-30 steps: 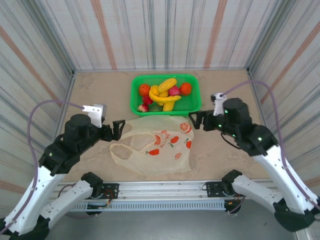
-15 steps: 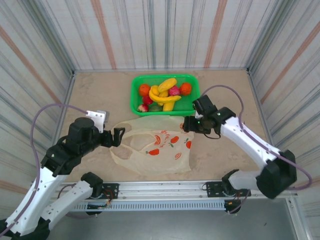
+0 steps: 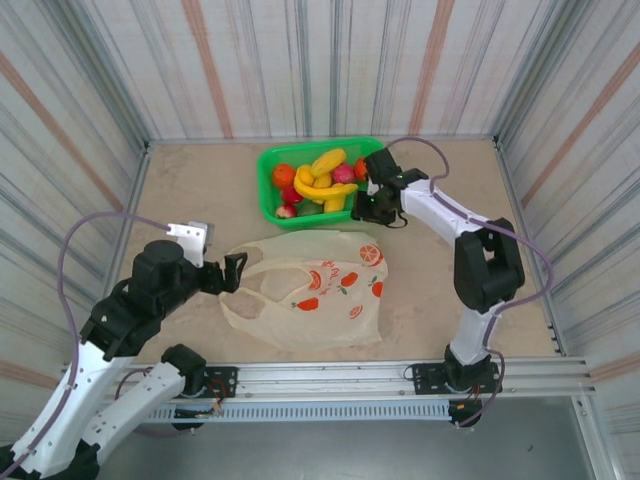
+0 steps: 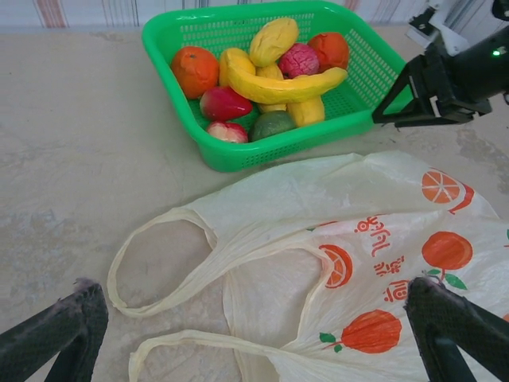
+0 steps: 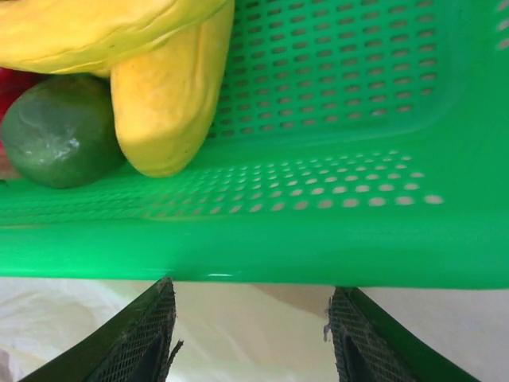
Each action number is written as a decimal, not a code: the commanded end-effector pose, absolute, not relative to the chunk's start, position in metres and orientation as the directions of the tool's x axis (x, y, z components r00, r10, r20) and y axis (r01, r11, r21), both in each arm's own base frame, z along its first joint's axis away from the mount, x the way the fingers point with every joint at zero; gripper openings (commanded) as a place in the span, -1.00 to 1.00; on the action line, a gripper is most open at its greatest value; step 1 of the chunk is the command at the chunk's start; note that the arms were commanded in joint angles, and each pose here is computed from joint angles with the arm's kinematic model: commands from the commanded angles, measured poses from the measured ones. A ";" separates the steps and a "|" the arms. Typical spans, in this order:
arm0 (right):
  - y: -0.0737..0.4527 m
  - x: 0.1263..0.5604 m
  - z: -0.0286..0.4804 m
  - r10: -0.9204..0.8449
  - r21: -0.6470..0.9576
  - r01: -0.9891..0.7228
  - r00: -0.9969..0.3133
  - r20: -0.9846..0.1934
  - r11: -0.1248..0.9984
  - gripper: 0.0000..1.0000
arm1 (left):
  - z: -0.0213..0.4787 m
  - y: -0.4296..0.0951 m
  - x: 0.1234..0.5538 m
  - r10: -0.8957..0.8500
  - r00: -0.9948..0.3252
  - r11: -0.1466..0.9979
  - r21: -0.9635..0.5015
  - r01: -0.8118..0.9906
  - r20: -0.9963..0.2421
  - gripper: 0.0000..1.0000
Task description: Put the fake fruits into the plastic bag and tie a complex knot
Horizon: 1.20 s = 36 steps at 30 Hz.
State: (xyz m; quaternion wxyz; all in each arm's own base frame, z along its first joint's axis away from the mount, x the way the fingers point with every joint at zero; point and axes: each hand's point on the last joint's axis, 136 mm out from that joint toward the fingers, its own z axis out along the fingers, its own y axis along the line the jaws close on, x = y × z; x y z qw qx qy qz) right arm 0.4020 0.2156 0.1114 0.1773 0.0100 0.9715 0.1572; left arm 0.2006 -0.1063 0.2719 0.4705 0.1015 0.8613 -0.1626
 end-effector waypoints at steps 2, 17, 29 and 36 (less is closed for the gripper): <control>0.236 0.426 0.110 0.022 0.286 -0.091 -0.930 -0.368 0.954 0.03 | 0.273 -0.105 0.204 0.031 -0.510 0.931 -0.160 0.327 -0.860 0.97; 0.175 0.245 0.176 -0.009 0.269 -0.102 -0.945 -0.326 0.958 0.55 | 0.275 -0.105 0.205 0.028 -0.499 0.931 -0.160 0.329 -0.866 0.97; 0.205 0.199 0.128 0.070 0.505 0.000 -0.990 -0.121 0.863 0.04 | 0.276 -0.106 0.203 0.035 -0.490 0.926 -0.157 0.344 -0.871 0.97; 0.174 0.248 0.127 0.008 0.311 -0.052 -0.982 -0.188 0.949 -0.79 | 0.279 -0.105 0.201 0.033 -0.478 0.923 -0.157 0.352 -0.878 0.97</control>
